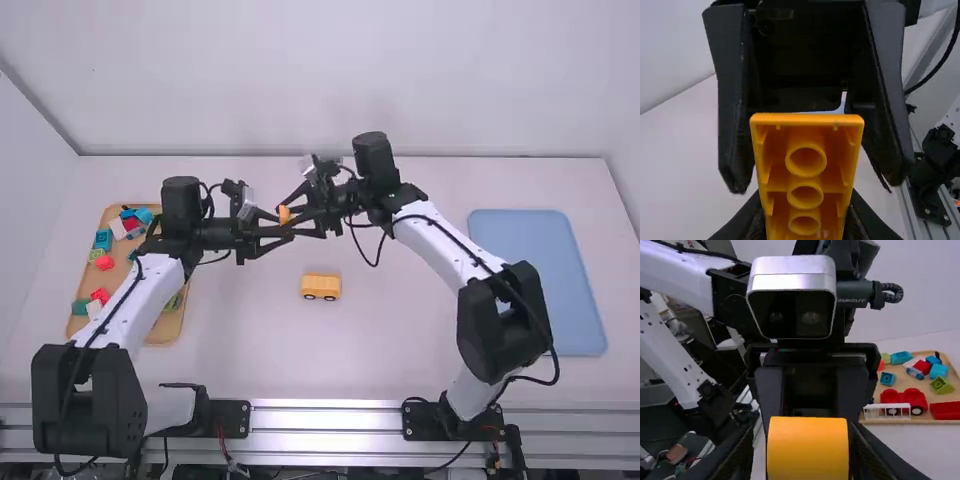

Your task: Assemble lego blocks to make yellow taxi

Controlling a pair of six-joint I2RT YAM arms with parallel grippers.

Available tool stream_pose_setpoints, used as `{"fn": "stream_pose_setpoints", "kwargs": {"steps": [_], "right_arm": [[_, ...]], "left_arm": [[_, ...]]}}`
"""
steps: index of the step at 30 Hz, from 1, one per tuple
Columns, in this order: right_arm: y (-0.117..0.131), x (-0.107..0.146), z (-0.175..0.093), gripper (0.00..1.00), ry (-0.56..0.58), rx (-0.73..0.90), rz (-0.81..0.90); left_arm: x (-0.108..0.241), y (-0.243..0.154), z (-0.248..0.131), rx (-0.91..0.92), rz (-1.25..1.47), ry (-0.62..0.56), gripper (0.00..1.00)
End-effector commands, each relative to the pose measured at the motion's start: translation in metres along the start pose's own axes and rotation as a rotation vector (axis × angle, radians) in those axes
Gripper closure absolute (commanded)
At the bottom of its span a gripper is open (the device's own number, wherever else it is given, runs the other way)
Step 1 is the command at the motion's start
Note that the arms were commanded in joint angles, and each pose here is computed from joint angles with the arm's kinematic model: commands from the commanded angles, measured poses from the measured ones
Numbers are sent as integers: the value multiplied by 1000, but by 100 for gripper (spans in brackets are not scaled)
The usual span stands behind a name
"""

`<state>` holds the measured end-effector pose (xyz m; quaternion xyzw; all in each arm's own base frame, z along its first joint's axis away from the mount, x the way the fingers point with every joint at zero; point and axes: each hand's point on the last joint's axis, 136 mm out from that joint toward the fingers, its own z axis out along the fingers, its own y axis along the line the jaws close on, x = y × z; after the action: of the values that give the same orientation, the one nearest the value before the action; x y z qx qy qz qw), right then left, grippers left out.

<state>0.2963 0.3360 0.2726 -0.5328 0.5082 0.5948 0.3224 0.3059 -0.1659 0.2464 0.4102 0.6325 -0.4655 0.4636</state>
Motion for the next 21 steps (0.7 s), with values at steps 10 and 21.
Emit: {"fn": "stream_pose_setpoints", "kwargs": {"steps": [10,21], "right_arm": [[-7,-7,1,66,9,43,0],[-13,-15,-5,86,-8,66,-40]], "left_arm": [[-8,-7,-1,19,65,-18,98],[-8,-7,-1,16,69,-16,35]]}}
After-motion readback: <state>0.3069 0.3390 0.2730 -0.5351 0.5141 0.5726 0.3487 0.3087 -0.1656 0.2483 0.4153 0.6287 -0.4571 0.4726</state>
